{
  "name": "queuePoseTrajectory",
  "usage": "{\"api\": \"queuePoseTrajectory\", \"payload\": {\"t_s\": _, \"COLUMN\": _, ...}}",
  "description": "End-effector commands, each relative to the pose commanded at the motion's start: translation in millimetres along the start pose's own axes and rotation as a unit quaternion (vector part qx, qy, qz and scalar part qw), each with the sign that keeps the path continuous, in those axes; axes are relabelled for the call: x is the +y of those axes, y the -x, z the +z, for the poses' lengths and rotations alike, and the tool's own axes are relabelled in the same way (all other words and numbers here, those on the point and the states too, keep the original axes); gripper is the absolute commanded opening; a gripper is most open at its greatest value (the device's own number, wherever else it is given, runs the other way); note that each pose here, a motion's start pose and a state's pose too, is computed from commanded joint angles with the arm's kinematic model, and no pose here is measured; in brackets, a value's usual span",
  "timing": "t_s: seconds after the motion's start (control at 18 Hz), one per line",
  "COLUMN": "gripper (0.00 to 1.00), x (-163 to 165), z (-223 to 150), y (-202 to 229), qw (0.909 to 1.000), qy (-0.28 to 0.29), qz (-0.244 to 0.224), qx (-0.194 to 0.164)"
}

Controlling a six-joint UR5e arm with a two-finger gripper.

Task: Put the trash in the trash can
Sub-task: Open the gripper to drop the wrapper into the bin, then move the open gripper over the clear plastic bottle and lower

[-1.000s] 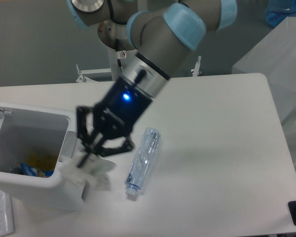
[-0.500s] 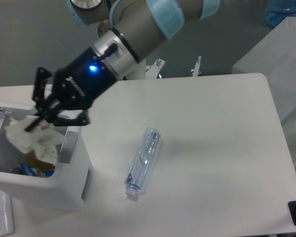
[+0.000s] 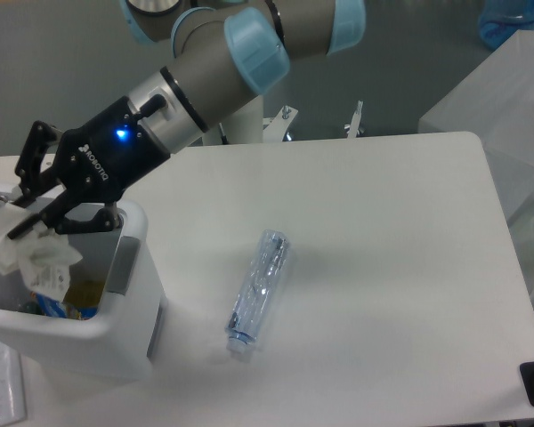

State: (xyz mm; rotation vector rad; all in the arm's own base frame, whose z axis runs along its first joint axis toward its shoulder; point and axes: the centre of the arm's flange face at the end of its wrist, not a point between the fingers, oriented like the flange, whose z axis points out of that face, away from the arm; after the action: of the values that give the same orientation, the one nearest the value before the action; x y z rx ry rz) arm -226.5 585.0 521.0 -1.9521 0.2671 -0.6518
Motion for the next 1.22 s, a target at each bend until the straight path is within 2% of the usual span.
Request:
{"api": "queuePoseTrajectory", "payload": {"t_s": 0.33, "gripper": 1.00, "x": 2.6, "z": -2.3, "y": -8.0, "qw": 1.0000, "qy": 0.002, "qz": -0.001, "qx": -0.002}}
{"api": "queuePoseTrajectory", "payload": {"t_s": 0.56, "gripper": 1.00, "x": -15.4, "z": -13.7, "y": -0.2, "qw": 0.9997, "qy": -0.002, "qz": 0.017, "qx": -0.019}}
{"api": "queuePoseTrajectory", "payload": {"t_s": 0.78, "gripper": 1.00, "x": -27.5, "z": -35.1, "y": 25.5, "qw": 0.9961, "qy": 0.019, "qz": 0.029, "qx": -0.081}}
{"api": "queuePoseTrajectory", "payload": {"t_s": 1.0, "gripper": 1.00, "x": -33.9, "z": -59.4, "y": 50.2, "qw": 0.9883, "qy": 0.040, "qz": 0.032, "qx": -0.143}}
{"api": "queuePoseTrajectory", "payload": {"t_s": 1.06, "gripper": 1.00, "x": -28.5, "z": -70.4, "y": 63.2, "qw": 0.9854, "qy": 0.046, "qz": 0.029, "qx": -0.161}}
{"api": "queuePoseTrajectory", "payload": {"t_s": 1.22, "gripper": 1.00, "x": -17.4, "z": -85.7, "y": 82.9, "qw": 0.9803, "qy": 0.061, "qz": 0.038, "qx": -0.184}}
